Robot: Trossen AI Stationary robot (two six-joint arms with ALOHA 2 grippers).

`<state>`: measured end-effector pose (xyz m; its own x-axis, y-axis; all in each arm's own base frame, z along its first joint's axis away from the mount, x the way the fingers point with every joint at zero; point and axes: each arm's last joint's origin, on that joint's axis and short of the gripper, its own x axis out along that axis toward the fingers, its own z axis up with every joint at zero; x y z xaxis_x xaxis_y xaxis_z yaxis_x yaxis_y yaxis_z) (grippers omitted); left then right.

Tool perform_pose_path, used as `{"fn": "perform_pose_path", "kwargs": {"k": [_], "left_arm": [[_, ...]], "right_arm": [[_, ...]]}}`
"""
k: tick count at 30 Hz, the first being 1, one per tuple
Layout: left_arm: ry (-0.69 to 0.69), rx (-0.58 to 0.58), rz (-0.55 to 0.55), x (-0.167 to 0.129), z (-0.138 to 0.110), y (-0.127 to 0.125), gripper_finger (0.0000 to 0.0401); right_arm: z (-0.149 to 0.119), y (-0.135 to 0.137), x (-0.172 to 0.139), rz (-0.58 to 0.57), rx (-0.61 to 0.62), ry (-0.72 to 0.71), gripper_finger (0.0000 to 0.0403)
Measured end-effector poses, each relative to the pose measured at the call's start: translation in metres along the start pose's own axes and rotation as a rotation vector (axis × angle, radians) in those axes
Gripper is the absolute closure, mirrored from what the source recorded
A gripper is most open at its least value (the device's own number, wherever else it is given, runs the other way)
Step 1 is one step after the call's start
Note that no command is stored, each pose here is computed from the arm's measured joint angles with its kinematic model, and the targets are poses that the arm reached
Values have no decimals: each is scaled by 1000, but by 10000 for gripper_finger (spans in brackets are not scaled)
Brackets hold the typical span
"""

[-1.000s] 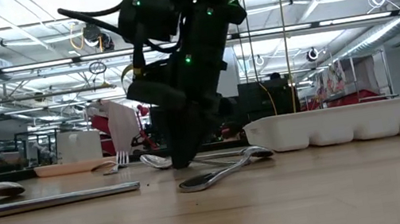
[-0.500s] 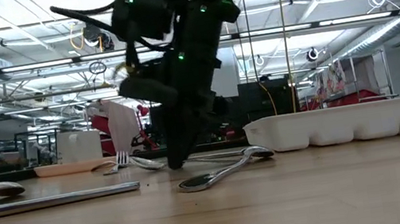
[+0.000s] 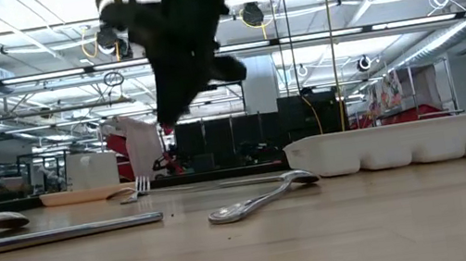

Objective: Sort silverware
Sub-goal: Put the silver spoon into the white silverware tray

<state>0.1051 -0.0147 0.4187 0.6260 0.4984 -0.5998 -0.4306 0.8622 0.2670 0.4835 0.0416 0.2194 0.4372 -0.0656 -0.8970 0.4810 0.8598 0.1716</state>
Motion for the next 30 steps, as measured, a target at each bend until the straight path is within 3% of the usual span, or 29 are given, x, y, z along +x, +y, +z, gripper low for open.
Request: {"fn": "perform_pose_path", "kwargs": {"k": [13,22,30], "left_arm": [[1,1,-2,0,0,0,305],[0,0,-3,0,0,0,305],[0,1,-2,0,0,0,305]], "right_arm": [[30,3,-86,-7,52,-93,403],[31,-8,-120,2,119,-107,403],[35,-20,-127,-44,153,-120,403]]}}
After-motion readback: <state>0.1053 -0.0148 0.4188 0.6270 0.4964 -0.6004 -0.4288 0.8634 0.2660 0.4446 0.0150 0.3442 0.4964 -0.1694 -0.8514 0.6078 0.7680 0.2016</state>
